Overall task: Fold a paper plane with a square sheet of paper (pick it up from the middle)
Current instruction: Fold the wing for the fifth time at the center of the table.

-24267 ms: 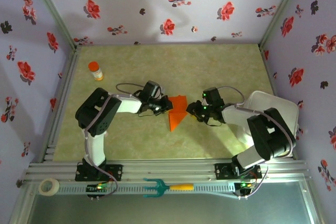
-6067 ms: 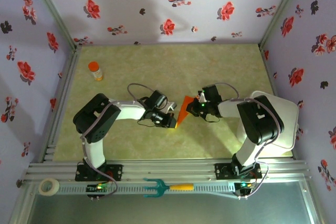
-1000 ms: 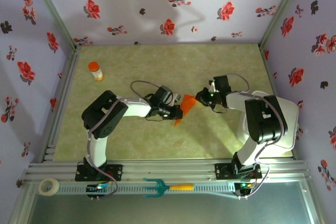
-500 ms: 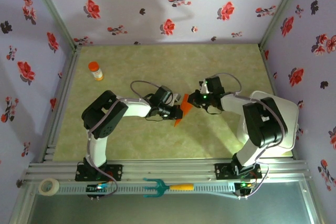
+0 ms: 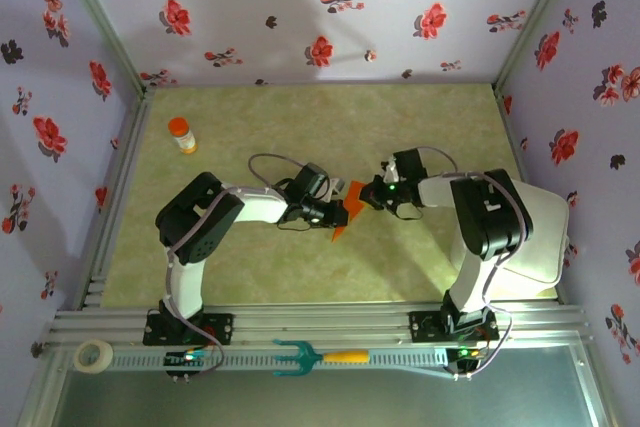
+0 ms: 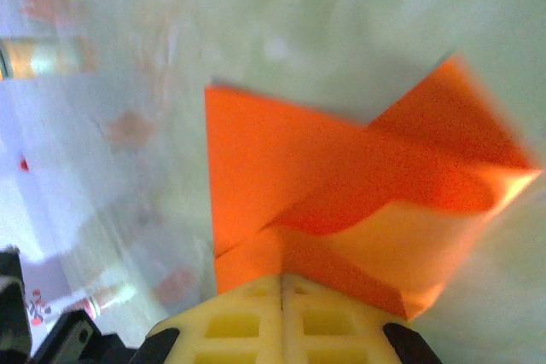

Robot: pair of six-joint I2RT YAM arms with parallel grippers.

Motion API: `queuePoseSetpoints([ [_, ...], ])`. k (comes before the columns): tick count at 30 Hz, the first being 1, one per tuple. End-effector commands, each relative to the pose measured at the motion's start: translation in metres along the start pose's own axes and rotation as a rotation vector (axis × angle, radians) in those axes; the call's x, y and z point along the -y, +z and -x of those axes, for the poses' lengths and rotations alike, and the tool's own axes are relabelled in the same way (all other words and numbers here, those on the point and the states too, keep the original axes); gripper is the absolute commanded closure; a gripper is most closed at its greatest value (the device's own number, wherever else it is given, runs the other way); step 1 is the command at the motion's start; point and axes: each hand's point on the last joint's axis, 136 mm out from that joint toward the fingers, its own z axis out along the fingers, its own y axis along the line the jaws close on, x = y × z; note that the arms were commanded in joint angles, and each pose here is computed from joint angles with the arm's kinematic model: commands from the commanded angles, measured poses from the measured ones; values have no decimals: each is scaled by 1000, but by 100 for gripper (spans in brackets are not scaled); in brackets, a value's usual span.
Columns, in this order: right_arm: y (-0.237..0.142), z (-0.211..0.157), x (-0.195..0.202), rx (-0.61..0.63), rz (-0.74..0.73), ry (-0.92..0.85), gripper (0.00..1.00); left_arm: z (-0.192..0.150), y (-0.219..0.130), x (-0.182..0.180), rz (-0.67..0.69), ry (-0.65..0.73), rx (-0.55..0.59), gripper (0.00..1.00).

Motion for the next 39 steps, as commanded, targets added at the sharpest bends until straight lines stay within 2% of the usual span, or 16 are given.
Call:
queuePoseSetpoints([
  [1,-7,26,28,83,-111,32,94,-48,10,-51,136,-115,-150,100],
  [7,-12,41,48,111,-167,91,94,-50,12,-51,129,-120,-159,100],
  [13,-19,59,51,147,-210,110,95,-52,13,-52,124,-125,-158,100],
  [25,-32,90,45,244,-91,123,93,-54,12,-53,113,-140,-147,100],
  [29,-48,97,12,268,25,89,93,-54,13,-55,110,-152,-138,100],
  [33,-62,84,-15,286,59,29,91,-53,12,-54,110,-145,-135,100],
  [37,-38,50,-39,167,117,-21,92,-52,11,-55,112,-150,-127,100],
  [39,-27,34,-39,137,105,-27,93,-53,12,-55,113,-148,-129,100],
])
